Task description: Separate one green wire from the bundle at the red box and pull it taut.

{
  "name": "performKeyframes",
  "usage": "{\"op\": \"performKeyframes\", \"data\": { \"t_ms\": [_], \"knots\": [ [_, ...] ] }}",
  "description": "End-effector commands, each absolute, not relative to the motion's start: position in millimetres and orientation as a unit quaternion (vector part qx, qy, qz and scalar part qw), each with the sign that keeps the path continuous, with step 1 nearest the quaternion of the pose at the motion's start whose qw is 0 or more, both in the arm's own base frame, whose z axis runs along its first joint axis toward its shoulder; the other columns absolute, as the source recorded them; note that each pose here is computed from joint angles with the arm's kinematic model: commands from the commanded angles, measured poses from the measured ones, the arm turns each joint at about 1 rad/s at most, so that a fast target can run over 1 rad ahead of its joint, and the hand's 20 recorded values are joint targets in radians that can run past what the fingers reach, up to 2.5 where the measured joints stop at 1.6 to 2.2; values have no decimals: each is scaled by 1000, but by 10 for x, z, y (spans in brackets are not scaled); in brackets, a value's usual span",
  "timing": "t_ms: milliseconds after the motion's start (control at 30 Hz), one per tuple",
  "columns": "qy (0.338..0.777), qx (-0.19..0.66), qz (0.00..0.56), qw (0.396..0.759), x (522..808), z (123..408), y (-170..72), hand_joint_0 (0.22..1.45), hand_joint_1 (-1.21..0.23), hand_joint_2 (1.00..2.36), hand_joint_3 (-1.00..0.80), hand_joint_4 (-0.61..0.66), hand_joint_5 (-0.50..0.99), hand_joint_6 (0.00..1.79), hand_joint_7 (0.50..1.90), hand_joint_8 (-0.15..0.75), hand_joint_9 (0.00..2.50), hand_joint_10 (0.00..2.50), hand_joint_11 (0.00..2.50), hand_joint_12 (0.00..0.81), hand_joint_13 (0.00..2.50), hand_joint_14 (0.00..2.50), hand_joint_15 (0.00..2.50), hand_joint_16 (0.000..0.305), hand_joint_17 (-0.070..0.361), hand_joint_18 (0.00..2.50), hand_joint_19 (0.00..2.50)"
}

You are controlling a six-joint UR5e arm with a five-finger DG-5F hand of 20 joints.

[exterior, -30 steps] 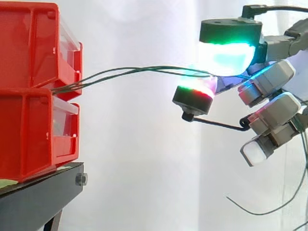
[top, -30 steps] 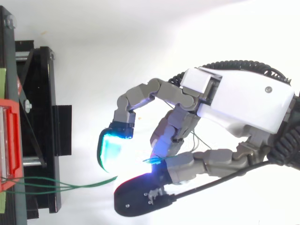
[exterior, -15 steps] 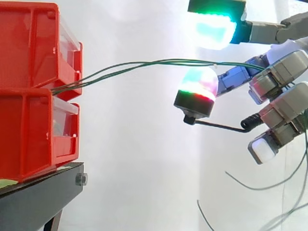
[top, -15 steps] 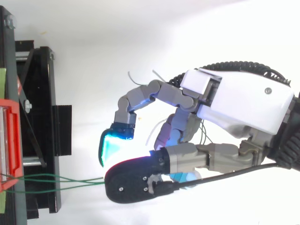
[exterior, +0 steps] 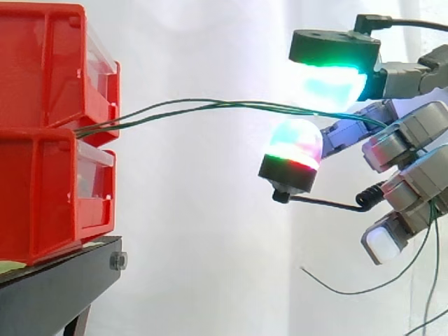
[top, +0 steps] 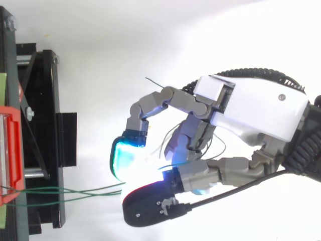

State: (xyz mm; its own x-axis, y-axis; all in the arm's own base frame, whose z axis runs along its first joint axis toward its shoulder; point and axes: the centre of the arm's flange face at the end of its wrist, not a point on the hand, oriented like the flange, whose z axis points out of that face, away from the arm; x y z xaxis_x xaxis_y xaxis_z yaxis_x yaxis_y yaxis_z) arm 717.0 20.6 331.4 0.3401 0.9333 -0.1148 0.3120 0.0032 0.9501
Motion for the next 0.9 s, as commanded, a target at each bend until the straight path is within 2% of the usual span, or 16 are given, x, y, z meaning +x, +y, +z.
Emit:
{"op": "performKeyframes", "data": {
  "t_ms": [0, 167, 367, 500, 867],
  "knots": [
    [488, 637, 304, 513, 7173, 3317, 218, 578, -806, 1007, -423, 63, -178, 901, 953, 190, 1409, 508, 1527, 308, 1436, 20, 1431, 51, 115, 768, 682],
    [488, 637, 304, 513, 7171, 3316, 217, 611, -743, 1011, -367, 61, -175, 900, 968, 189, 1422, 548, 1518, 296, 1442, 19, 1435, 50, 113, 776, 684],
    [489, 638, 303, 513, 7170, 3316, 217, 668, -843, 1014, -337, 8, -177, 908, 974, 189, 1348, 635, 1463, 294, 1423, 20, 1431, 50, 112, 779, 657],
    [486, 637, 305, 514, 7181, 3349, 219, 712, -914, 1011, -372, 12, -186, 926, 955, 197, 1288, 738, 1413, 298, 1408, 20, 1428, 49, 111, 775, 640],
    [487, 637, 306, 514, 7182, 3354, 221, 765, -938, 1000, -500, 17, -186, 932, 919, 194, 1268, 765, 1372, 299, 1398, 22, 1401, 48, 108, 774, 625]
  ]
}}
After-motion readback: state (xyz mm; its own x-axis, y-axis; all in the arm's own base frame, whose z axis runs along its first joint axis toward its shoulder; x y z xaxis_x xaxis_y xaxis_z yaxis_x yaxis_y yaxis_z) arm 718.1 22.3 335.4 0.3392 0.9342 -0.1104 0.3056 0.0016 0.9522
